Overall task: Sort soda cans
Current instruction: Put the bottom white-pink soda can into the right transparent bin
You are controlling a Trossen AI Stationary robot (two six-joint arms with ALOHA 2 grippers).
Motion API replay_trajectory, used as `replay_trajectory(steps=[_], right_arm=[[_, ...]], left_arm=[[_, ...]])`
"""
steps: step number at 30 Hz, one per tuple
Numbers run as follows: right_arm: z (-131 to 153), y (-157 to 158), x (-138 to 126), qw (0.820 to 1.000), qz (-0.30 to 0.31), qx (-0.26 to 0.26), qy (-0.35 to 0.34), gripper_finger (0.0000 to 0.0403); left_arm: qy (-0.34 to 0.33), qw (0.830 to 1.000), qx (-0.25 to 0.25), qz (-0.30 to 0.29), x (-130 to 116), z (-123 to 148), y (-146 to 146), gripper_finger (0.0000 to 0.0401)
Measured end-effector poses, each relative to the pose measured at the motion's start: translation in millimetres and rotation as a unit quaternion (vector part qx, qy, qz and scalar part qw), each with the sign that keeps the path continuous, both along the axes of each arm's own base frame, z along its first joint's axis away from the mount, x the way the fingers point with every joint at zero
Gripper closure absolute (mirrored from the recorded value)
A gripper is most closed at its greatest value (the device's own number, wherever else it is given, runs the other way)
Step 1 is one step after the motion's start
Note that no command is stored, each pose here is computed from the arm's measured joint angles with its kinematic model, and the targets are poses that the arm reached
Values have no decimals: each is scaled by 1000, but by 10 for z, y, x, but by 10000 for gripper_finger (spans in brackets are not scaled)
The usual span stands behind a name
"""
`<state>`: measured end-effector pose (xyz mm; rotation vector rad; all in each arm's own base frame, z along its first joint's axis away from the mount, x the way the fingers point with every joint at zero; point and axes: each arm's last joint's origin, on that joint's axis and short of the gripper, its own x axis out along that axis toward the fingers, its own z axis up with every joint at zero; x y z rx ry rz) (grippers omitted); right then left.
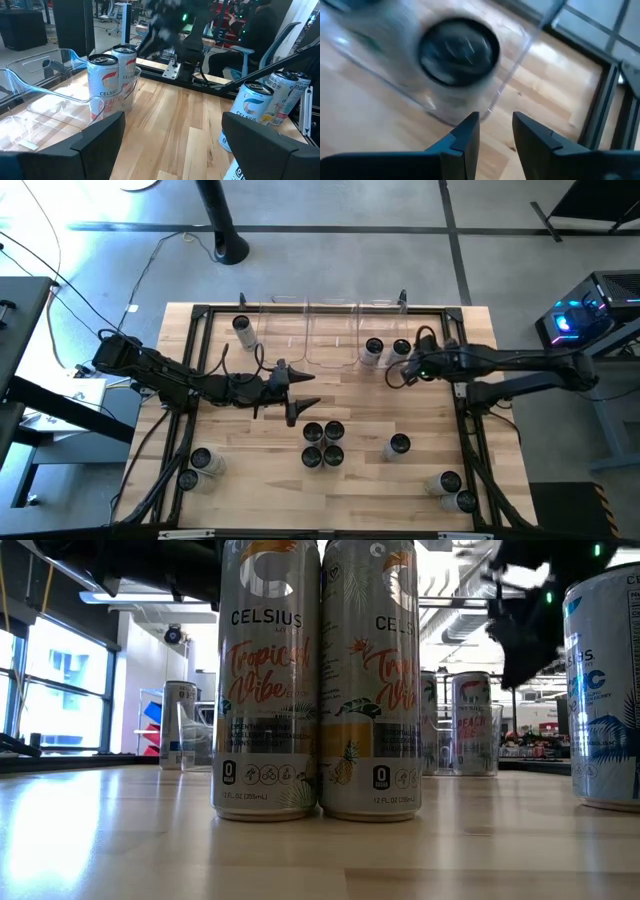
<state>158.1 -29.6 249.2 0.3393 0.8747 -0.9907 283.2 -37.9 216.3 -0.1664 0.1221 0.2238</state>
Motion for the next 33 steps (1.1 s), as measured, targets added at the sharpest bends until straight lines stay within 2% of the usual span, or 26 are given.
replay_trajectory(steps=[4, 7, 13, 17, 21, 25, 27, 30, 33], right_arm=[[434, 168, 45, 998, 49, 0, -47, 291], [723, 405, 53, 989, 108, 12, -100, 291], [1054, 1062, 19, 949, 227, 47, -216, 291], [1130, 1575, 1, 914, 309, 90, -248, 291], [1197, 2124, -43, 878, 384, 168, -232, 291], [1178, 2582, -93, 855, 388, 298, -172, 291], [1109, 2774, -89, 846, 391, 336, -139, 291], [924, 2984, -40, 857, 379, 326, -123, 291], [752, 3046, 61, 872, 331, 351, -84, 291]], left_arm=[[0, 1000, 0, -6, -5, -1, -37, 73], [0, 1000, 1, -15, -13, 0, -84, 73], [2, 999, 10, -30, -27, -2, -164, 73], [3, 999, 10, -35, -33, -2, -193, 73], [4, 999, 14, -38, -36, -2, -207, 73], [4, 999, 15, -38, -36, -2, -205, 73], [4, 999, 15, -38, -36, -4, -206, 73], [5, 999, 17, -38, -36, -4, -205, 73], [7, 999, 22, -39, -36, -6, -204, 73]])
